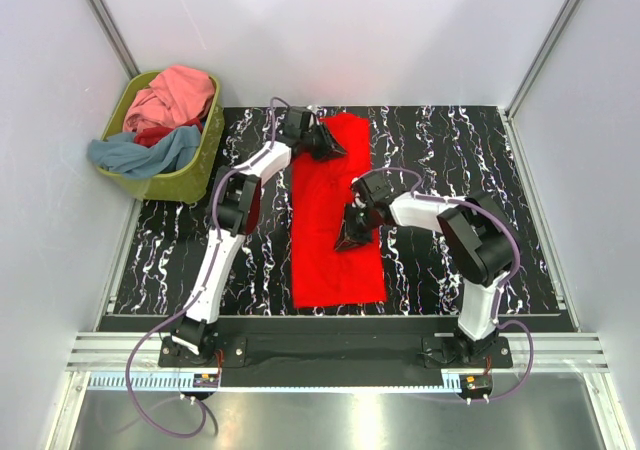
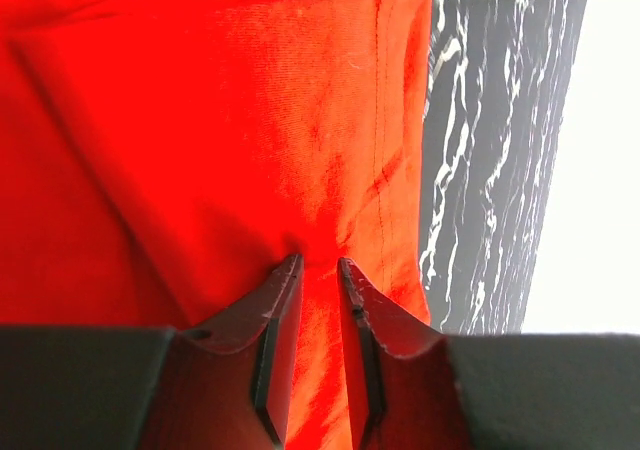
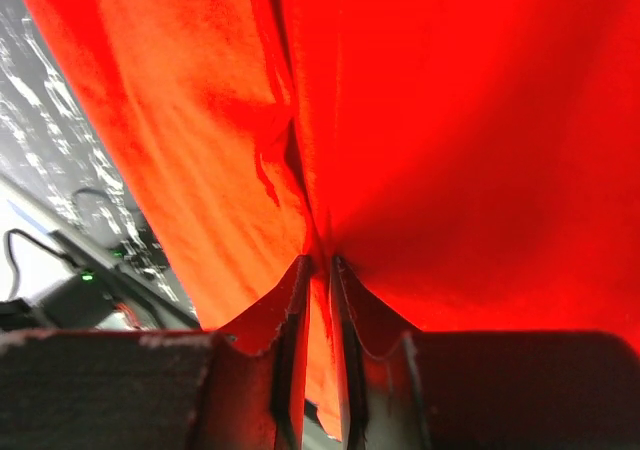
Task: Fold and stack the t-shirts
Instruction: Fold the tshirt
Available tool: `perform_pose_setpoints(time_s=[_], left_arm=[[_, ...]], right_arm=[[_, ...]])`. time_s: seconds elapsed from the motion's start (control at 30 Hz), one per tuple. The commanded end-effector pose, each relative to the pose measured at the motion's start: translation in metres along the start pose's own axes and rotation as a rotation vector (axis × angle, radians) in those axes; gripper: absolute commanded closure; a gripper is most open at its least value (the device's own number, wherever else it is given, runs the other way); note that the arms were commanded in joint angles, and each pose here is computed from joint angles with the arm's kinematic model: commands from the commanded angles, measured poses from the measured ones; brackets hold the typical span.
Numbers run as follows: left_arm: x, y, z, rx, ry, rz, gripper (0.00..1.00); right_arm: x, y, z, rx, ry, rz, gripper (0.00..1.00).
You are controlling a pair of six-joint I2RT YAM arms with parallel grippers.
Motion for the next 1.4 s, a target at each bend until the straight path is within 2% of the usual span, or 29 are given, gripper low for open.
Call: perform_pose_setpoints(time_s=[0.0, 0.13, 0.17, 0.23, 0.27, 0.33, 0.37, 0.5, 0.53, 0.57, 0.6, 0.67, 0.7, 0.77, 0.8, 0.87, 0.9, 1.03, 1.23, 1.37], left_arm=[[0.003, -0.005, 0.000, 0.014, 0.024, 0.045, 0.70], [-0.009, 0.002, -0.027, -0.024, 0.039, 0.078, 0.70], [-0.031, 0.007, -0.045, -0.047, 0.003, 0.115, 0.70], [-0.045, 0.009, -0.068, -0.049, -0.014, 0.149, 0.69], [-0.073, 0.011, -0.096, -0.074, -0.056, 0.224, 0.68], [-0.080, 0.006, -0.126, -0.071, -0.026, 0.255, 0.64], [-0.090, -0.002, -0.156, -0.079, -0.023, 0.289, 0.63], [-0.102, -0.034, -0.221, -0.061, -0.011, 0.346, 0.55], [-0.076, -0.049, -0.223, -0.016, 0.048, 0.317, 0.55], [-0.079, -0.061, -0.248, -0.025, 0.040, 0.326, 0.55], [-0.046, -0.080, -0.248, 0.030, 0.104, 0.283, 0.55], [-0.033, -0.105, -0.273, 0.060, 0.098, 0.280, 0.55], [0.000, -0.126, -0.274, 0.121, 0.157, 0.235, 0.55], [0.016, -0.150, -0.293, 0.147, 0.159, 0.224, 0.55], [0.045, -0.170, -0.295, 0.192, 0.216, 0.180, 0.55], [0.057, -0.191, -0.309, 0.192, 0.222, 0.148, 0.55], [0.080, -0.206, -0.311, 0.216, 0.269, 0.111, 0.54], [0.109, -0.231, -0.320, 0.196, 0.307, 0.011, 0.54], [0.141, -0.254, -0.318, 0.221, 0.315, -0.125, 0.52], [0.151, -0.262, -0.314, 0.247, 0.319, -0.131, 0.51]], right_arm=[[0.013, 0.003, 0.008, -0.009, 0.062, 0.079, 0.79], [0.023, 0.012, -0.003, -0.045, 0.076, 0.051, 0.78], [0.025, 0.015, -0.008, -0.055, 0.070, 0.039, 0.76], [0.032, 0.017, -0.028, -0.061, 0.052, -0.007, 0.70], [0.035, 0.018, -0.036, -0.064, 0.038, -0.025, 0.67], [0.040, 0.015, -0.063, -0.072, 0.011, -0.068, 0.56], [0.039, 0.013, -0.078, -0.090, 0.002, -0.076, 0.49], [0.023, -0.008, -0.102, -0.046, 0.040, -0.009, 0.39], [0.016, -0.021, -0.107, -0.037, 0.042, 0.014, 0.37], [0.013, -0.027, -0.110, -0.039, 0.045, 0.028, 0.36], [0.004, -0.038, -0.109, -0.017, 0.052, 0.057, 0.34], [0.002, -0.049, -0.115, -0.021, 0.069, 0.057, 0.32], [-0.003, -0.059, -0.113, 0.002, 0.074, 0.080, 0.31], [-0.003, -0.068, -0.117, -0.005, 0.093, 0.082, 0.29], [-0.007, -0.076, -0.115, 0.013, 0.094, 0.107, 0.28], [-0.008, -0.083, -0.114, 0.013, 0.105, 0.118, 0.27], [-0.010, -0.086, -0.113, 0.021, 0.111, 0.126, 0.27], [-0.019, -0.103, -0.105, 0.037, 0.110, 0.153, 0.28], [-0.028, -0.119, -0.090, 0.086, 0.140, 0.213, 0.37], [-0.034, -0.128, -0.081, 0.090, 0.153, 0.250, 0.42]])
Point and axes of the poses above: each gripper's point midway between its finger pads, its own z axis out along the fingers, its own x axis along the line the jaws close on, y = z × x, the point moved 8 cm from there along -z, back along the fingers, and after that the axes turned 15 degrees about -z, right-handed, at the moved point
